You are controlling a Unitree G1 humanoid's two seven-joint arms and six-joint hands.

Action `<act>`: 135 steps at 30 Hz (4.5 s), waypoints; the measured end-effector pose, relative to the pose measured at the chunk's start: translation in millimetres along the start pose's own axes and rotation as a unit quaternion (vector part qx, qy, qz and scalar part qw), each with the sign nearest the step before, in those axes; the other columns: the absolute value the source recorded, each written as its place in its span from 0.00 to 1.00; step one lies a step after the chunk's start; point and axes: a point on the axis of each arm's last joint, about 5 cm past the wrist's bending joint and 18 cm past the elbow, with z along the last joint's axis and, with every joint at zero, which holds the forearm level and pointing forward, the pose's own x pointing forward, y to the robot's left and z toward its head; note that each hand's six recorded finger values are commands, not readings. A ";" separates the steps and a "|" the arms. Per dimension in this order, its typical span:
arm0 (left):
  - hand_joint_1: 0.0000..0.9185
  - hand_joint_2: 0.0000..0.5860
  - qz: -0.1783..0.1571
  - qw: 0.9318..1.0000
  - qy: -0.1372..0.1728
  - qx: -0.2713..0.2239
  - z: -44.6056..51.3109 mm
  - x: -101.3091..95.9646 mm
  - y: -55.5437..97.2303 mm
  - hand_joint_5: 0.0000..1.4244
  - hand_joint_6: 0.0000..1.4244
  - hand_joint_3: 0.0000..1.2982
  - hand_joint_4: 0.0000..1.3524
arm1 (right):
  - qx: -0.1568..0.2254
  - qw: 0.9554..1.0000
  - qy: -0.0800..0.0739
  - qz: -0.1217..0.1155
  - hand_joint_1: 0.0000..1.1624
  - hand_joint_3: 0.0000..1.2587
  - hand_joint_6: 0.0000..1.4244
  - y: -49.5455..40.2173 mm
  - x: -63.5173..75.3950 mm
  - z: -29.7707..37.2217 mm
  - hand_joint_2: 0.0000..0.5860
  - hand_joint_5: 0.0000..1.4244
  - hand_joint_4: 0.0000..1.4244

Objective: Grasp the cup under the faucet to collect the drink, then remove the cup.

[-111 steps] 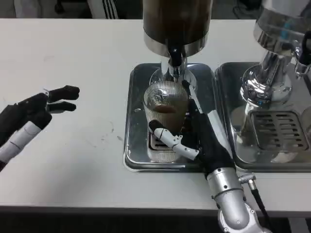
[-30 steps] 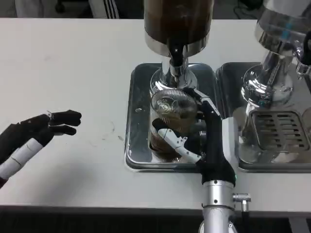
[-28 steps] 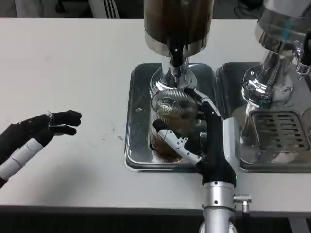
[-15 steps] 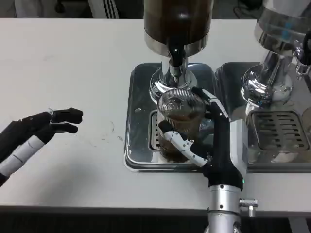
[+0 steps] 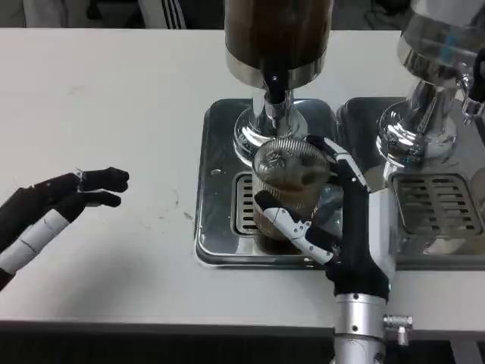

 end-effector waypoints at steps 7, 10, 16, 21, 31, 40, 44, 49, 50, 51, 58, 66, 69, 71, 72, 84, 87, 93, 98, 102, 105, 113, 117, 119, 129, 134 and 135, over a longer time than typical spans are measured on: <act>0.00 0.16 0.000 1.000 -0.003 0.001 0.6 2.0 0.6 0.23 0.17 0.26 0.21 | 0.001 1.000 -0.007 -0.005 0.70 0.45 0.79 -2.8 -2.1 0.4 0.34 0.62 0.52; 0.00 0.16 0.000 1.000 -0.002 0.001 0.4 2.1 0.6 0.23 0.17 0.26 0.21 | -0.001 1.000 -0.009 -0.004 0.70 0.45 0.80 -3.6 -4.9 0.0 0.34 0.62 0.52; 0.00 0.15 0.000 1.000 -0.002 0.000 0.2 3.7 1.2 0.23 0.17 0.26 0.21 | -0.002 1.000 -0.010 -0.004 0.70 0.45 0.81 -4.9 -6.4 -0.4 0.34 0.63 0.52; 0.00 0.15 0.001 1.000 -0.005 0.001 0.9 4.8 1.8 0.23 0.17 0.26 0.21 | -0.009 1.000 -0.012 -0.001 0.71 0.46 0.83 -6.0 -8.4 -1.7 0.34 0.64 0.53; 0.00 0.15 0.000 1.000 -0.007 0.003 1.1 4.9 1.6 0.23 0.17 0.26 0.21 | -0.030 0.999 -0.040 -0.020 0.73 0.48 0.85 -7.5 -6.0 -1.0 0.34 0.66 0.55; 0.00 0.16 -0.011 1.000 -0.007 0.002 0.8 6.9 -1.3 0.23 0.17 0.26 0.21 | -0.041 0.998 -0.043 -0.029 0.74 0.49 0.88 -10.6 -6.8 -2.7 0.32 0.69 0.55; 0.00 0.16 -0.013 1.000 -0.009 0.004 1.0 7.4 -1.8 0.23 0.18 0.26 0.21 | -0.043 0.997 -0.048 -0.037 0.75 0.50 0.89 -13.0 -6.8 -2.4 0.32 0.69 0.56; 0.00 0.15 -0.016 1.000 -0.010 0.005 1.0 7.8 -2.5 0.23 0.18 0.26 0.21 | -0.041 0.997 -0.052 -0.047 0.76 0.51 0.91 -14.9 -8.6 -0.6 0.29 0.69 0.56; 0.00 0.15 -0.016 1.000 -0.010 0.005 1.0 7.9 -2.5 0.23 0.18 0.26 0.21 | -0.041 0.997 -0.054 -0.048 0.76 0.51 0.91 -15.4 -8.9 -0.3 0.29 0.69 0.56; 0.00 0.15 -0.016 1.000 -0.010 0.005 1.0 7.9 -2.6 0.23 0.18 0.26 0.21 | -0.041 0.996 -0.055 -0.050 0.76 0.51 0.91 -16.2 -9.4 0.2 0.29 0.69 0.56; 0.00 0.15 -0.030 0.999 -0.015 0.024 3.2 9.9 -3.9 0.20 0.17 0.24 0.19 | -0.042 0.996 -0.056 -0.060 0.78 0.51 0.92 -20.2 -14.8 1.5 0.27 0.70 0.57; 0.00 0.15 -0.039 0.995 -0.065 0.072 17.5 17.5 -2.8 0.18 0.16 0.22 0.16 | -0.038 0.994 -0.064 -0.075 0.80 0.53 0.93 -27.3 -18.4 4.9 0.25 0.71 0.58; 0.00 0.14 -0.040 0.993 -0.072 0.078 19.6 17.1 -3.3 0.15 0.15 0.20 0.13 | -0.037 0.994 -0.067 -0.079 0.80 0.54 0.93 -30.4 -19.4 6.1 0.24 0.71 0.59; 0.00 0.13 -0.042 0.993 -0.076 0.083 21.0 16.8 -3.6 0.12 0.13 0.18 0.10 | -0.037 0.994 -0.069 -0.079 0.81 0.54 0.93 -32.4 -20.3 6.7 0.23 0.72 0.59; 0.00 0.12 -0.045 0.992 -0.081 0.091 22.4 16.1 -3.8 0.10 0.12 0.18 0.08 | -0.036 0.994 -0.070 -0.080 0.81 0.54 0.94 -33.6 -21.2 7.4 0.23 0.72 0.59; 0.00 0.10 -0.063 0.974 -0.138 0.167 42.2 14.7 1.8 0.07 0.09 0.15 0.05 | -0.033 0.993 -0.071 -0.090 0.81 0.56 0.95 -44.8 -26.1 11.5 0.23 0.73 0.60; 0.00 0.10 -0.065 0.974 -0.137 0.167 41.8 13.3 0.9 0.06 0.09 0.15 0.04 | -0.034 0.993 -0.070 -0.091 0.82 0.56 0.95 -45.2 -26.4 11.2 0.23 0.73 0.60; 0.00 0.10 -0.075 0.964 -0.163 0.195 48.6 11.3 0.2 0.02 0.08 0.13 0.00 | -0.031 0.992 -0.075 -0.094 0.83 0.58 0.97 -46.3 -26.1 13.8 0.21 0.74 0.61; 0.00 0.08 -0.089 0.957 -0.179 0.210 51.6 9.1 -1.3 0.02 0.07 0.13 0.00 | -0.022 0.990 -0.093 -0.103 0.84 0.58 0.98 -50.6 -24.5 21.8 0.21 0.74 0.62; 0.00 0.09 -0.099 0.952 -0.187 0.219 53.6 7.4 -1.8 0.01 0.06 0.13 0.00 | -0.021 0.989 -0.101 -0.103 0.84 0.60 0.98 -55.6 -26.7 25.7 0.20 0.75 0.62; 0.00 0.09 -0.107 0.946 -0.199 0.234 58.1 6.7 0.4 0.00 0.06 0.12 0.00 | -0.023 0.989 -0.102 -0.103 0.84 0.60 0.98 -59.3 -28.6 26.9 0.20 0.75 0.63; 0.00 0.09 -0.135 0.924 -0.242 0.262 67.2 2.5 -1.7 0.00 0.05 0.11 0.00 | -0.019 0.988 -0.113 -0.101 0.84 0.60 0.98 -65.9 -31.2 34.2 0.20 0.75 0.64; 0.00 0.09 -0.138 0.918 -0.260 0.265 70.3 1.1 -1.1 0.00 0.05 0.11 0.00 | -0.019 0.988 -0.117 -0.095 0.84 0.60 0.98 -68.5 -32.0 36.0 0.20 0.75 0.64; 0.00 0.09 -0.142 0.916 -0.263 0.267 71.6 0.8 -0.4 0.00 0.04 0.11 0.00 | -0.021 0.989 -0.116 -0.094 0.84 0.60 0.98 -70.5 -33.5 36.7 0.20 0.76 0.64; 0.00 0.09 -0.146 0.905 -0.295 0.268 79.1 -3.9 1.5 0.00 0.04 0.11 0.00 | -0.022 0.988 -0.121 -0.097 0.84 0.61 1.00 -77.2 -33.9 40.6 0.20 0.76 0.64; 0.00 0.08 -0.151 0.903 -0.299 0.269 80.9 -6.9 2.4 0.00 0.04 0.11 0.00 | -0.019 0.988 -0.123 -0.096 0.84 0.62 1.00 -78.5 -33.8 42.1 0.20 0.76 0.64; 0.00 0.08 -0.150 0.903 -0.301 0.267 81.2 -7.1 2.1 0.00 0.05 0.12 0.00 | -0.019 0.988 -0.123 -0.096 0.84 0.62 1.00 -78.9 -34.3 42.2 0.20 0.76 0.64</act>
